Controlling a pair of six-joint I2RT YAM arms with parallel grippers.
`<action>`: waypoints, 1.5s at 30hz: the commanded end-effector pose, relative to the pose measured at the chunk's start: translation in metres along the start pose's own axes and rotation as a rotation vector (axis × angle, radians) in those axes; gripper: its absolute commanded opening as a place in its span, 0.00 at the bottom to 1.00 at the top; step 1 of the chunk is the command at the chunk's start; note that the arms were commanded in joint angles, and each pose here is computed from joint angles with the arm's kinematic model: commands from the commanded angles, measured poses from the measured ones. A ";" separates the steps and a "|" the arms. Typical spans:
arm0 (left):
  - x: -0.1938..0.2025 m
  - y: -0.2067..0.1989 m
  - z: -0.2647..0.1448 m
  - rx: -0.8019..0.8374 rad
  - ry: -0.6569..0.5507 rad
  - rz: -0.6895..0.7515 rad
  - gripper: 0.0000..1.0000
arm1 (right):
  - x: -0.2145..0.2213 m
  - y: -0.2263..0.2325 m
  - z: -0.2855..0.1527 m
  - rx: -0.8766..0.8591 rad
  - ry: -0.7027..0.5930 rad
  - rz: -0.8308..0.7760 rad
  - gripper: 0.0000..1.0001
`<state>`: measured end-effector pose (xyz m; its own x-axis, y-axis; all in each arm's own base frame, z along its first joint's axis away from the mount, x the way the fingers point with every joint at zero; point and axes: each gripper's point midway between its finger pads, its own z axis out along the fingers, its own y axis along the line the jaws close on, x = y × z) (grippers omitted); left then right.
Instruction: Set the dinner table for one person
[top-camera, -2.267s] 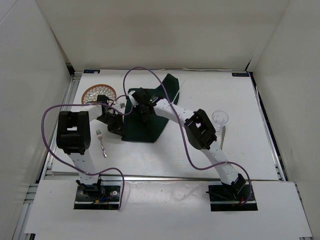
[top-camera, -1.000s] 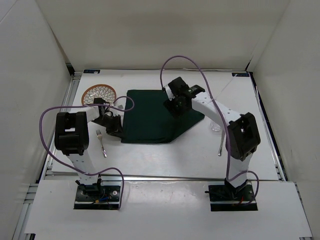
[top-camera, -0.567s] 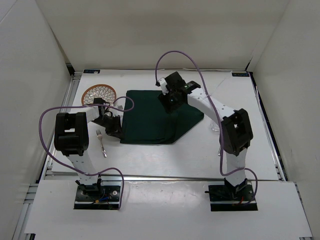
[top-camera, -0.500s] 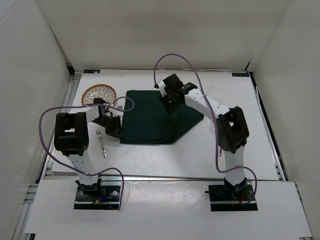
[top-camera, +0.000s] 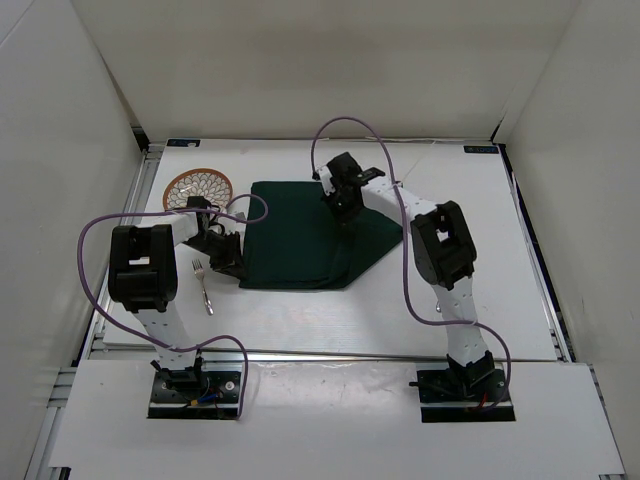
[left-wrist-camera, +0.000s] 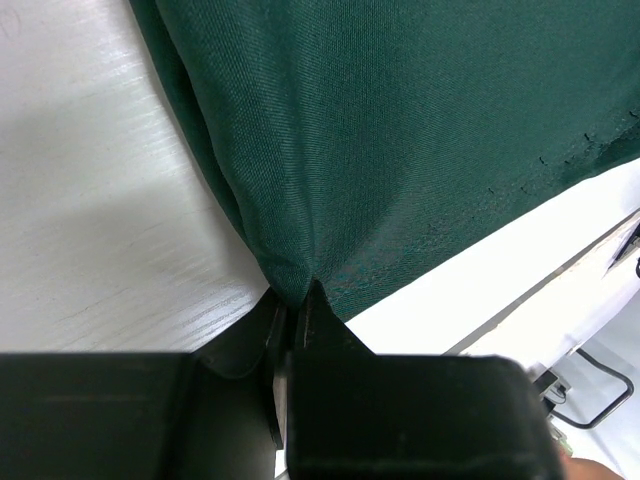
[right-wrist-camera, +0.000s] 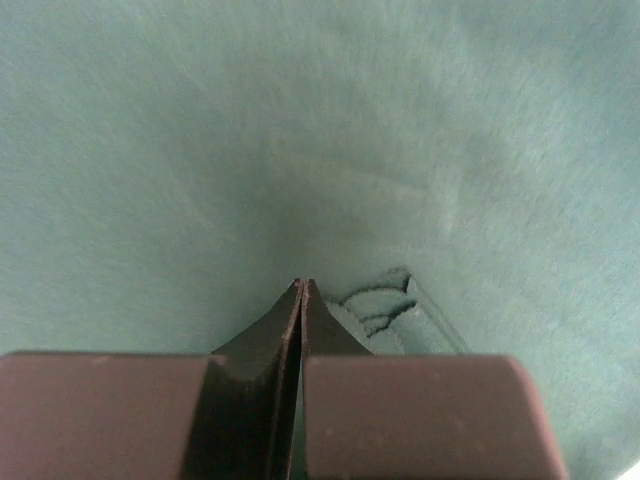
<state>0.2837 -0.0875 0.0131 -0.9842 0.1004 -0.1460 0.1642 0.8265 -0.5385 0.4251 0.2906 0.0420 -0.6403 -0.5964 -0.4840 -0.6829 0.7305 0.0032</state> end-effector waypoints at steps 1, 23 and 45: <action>-0.002 0.006 -0.010 -0.048 -0.013 0.028 0.10 | 0.041 -0.005 -0.011 0.050 0.120 -0.029 0.00; -0.017 -0.001 -0.011 -0.011 -0.043 0.026 0.10 | 0.102 0.003 -0.129 -0.022 0.163 0.004 0.00; -0.008 0.002 -0.011 -0.030 -0.033 0.039 0.10 | 0.011 -0.004 -0.017 -0.071 0.057 -0.052 0.00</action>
<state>0.2858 -0.0863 0.0156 -0.9839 0.1019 -0.1465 0.1652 0.8303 -0.5322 0.3973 0.2654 0.0323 -0.6579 -0.6603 -0.3623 -0.7246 0.6860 0.0656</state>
